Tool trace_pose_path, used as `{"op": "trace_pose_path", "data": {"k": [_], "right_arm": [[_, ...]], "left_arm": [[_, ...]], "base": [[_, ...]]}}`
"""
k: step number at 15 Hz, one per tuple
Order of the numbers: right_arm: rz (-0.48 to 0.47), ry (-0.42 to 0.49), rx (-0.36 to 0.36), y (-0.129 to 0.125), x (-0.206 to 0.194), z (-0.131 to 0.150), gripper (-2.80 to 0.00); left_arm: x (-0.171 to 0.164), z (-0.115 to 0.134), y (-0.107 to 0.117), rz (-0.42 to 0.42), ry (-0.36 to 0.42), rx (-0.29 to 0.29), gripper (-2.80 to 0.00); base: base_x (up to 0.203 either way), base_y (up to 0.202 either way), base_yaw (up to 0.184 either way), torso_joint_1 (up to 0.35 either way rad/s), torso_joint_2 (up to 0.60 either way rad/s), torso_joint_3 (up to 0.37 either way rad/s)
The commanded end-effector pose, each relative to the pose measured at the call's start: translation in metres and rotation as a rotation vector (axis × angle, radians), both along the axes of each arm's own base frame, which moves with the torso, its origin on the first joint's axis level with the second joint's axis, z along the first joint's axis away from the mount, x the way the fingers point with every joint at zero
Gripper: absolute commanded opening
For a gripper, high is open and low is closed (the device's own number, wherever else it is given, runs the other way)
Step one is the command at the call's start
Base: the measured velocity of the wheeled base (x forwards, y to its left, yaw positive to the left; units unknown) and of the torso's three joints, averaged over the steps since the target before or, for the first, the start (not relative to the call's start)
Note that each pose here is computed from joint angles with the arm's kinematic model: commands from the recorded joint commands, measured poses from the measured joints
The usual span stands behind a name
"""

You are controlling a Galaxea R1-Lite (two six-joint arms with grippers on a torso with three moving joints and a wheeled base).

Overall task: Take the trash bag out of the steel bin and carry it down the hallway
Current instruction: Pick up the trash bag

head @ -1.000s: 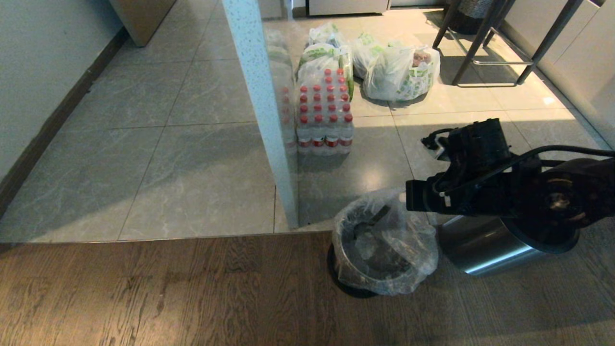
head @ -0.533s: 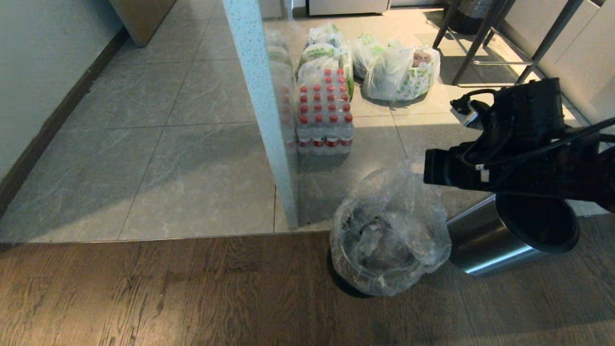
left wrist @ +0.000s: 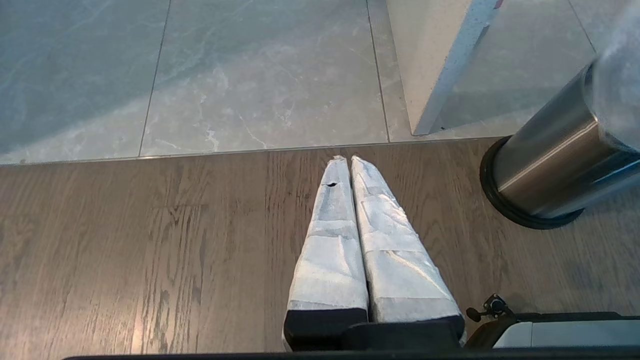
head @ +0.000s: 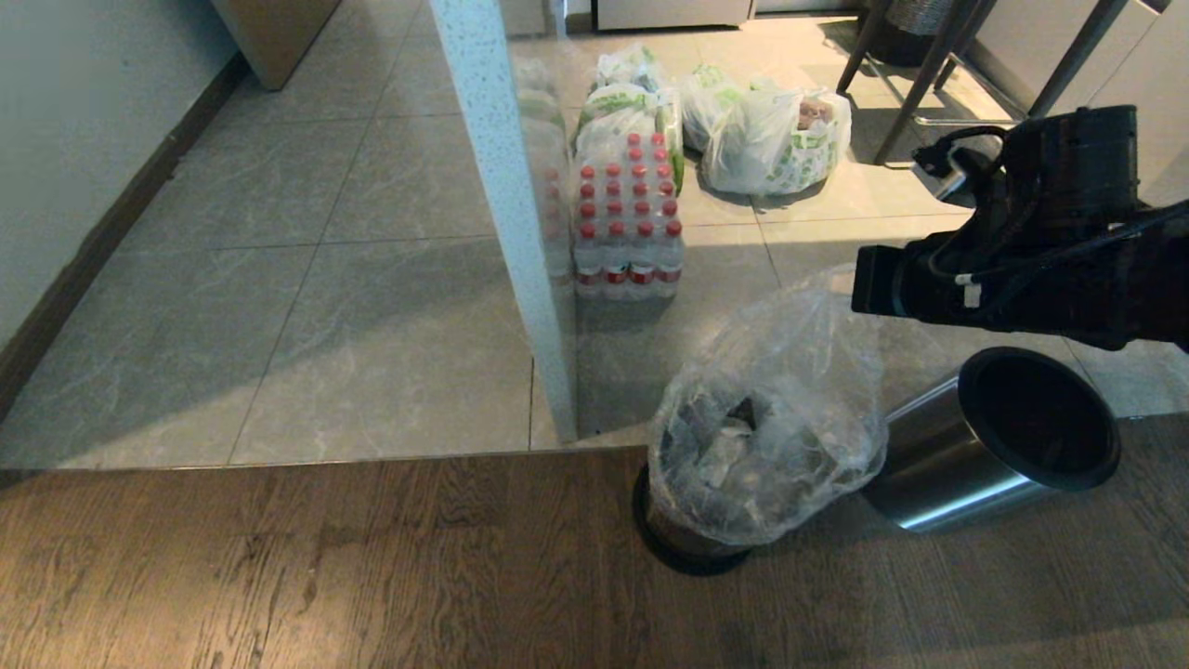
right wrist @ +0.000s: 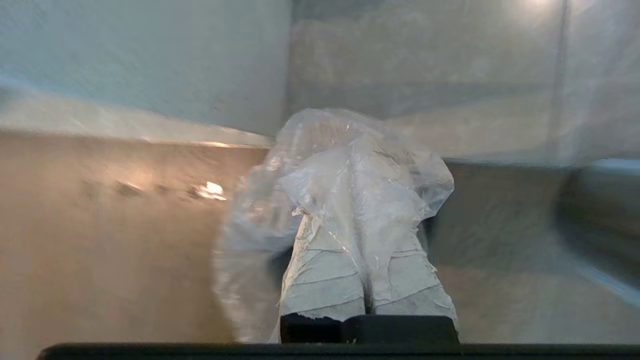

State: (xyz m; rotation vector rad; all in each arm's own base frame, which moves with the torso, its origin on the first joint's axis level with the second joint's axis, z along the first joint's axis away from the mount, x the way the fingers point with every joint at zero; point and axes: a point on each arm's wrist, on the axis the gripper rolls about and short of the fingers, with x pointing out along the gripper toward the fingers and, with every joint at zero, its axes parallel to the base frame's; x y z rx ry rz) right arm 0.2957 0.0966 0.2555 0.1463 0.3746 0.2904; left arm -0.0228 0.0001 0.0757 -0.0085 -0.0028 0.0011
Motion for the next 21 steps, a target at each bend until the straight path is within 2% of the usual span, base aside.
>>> {"op": "trace_pose_path", "data": {"k": [1, 4, 6, 9, 15, 17, 18, 21], "right_arm": [[0.014, 0.012, -0.079, -0.003, 0.008, -0.011, -2.80], [0.056, 0.087, -0.086, 0.011, 0.012, -0.030, -2.80], [0.134, 0.197, -0.051, 0.037, 0.004, -0.045, -2.80], [0.180, 0.329, -0.034, 0.065, -0.001, -0.071, -2.80], [0.237, 0.396, -0.126, 0.094, -0.005, -0.106, -2.80], [0.244, 0.440, -0.218, 0.102, -0.008, -0.134, -2.80], [0.250, 0.443, -0.242, 0.105, -0.009, -0.142, -2.80], [0.268, 0.449, -0.260, 0.113, -0.006, -0.158, -2.80]], "left_arm": [[0.000, 0.000, 0.000, 0.000, 0.001, -0.001, -2.80], [0.000, 0.000, 0.000, 0.000, 0.001, -0.001, -2.80], [0.000, 0.000, 0.000, 0.000, 0.000, -0.001, -2.80], [0.000, 0.000, 0.000, 0.000, 0.000, -0.001, -2.80], [0.000, 0.000, 0.000, 0.000, 0.000, -0.001, -2.80], [0.000, 0.000, 0.000, 0.000, 0.001, -0.001, -2.80], [0.000, 0.000, 0.000, 0.000, 0.001, -0.001, -2.80], [0.000, 0.000, 0.000, 0.000, 0.001, -0.001, -2.80]], "base": [[0.000, 0.000, 0.000, 0.000, 0.00, 0.000], [0.000, 0.000, 0.000, 0.000, 0.00, 0.000], [0.000, 0.000, 0.000, 0.000, 0.00, 0.000], [0.000, 0.000, 0.000, 0.000, 0.00, 0.000], [0.000, 0.000, 0.000, 0.000, 0.00, 0.000], [0.000, 0.000, 0.000, 0.000, 0.00, 0.000], [0.000, 0.000, 0.000, 0.000, 0.00, 0.000], [0.000, 0.000, 0.000, 0.000, 0.00, 0.000]]}}
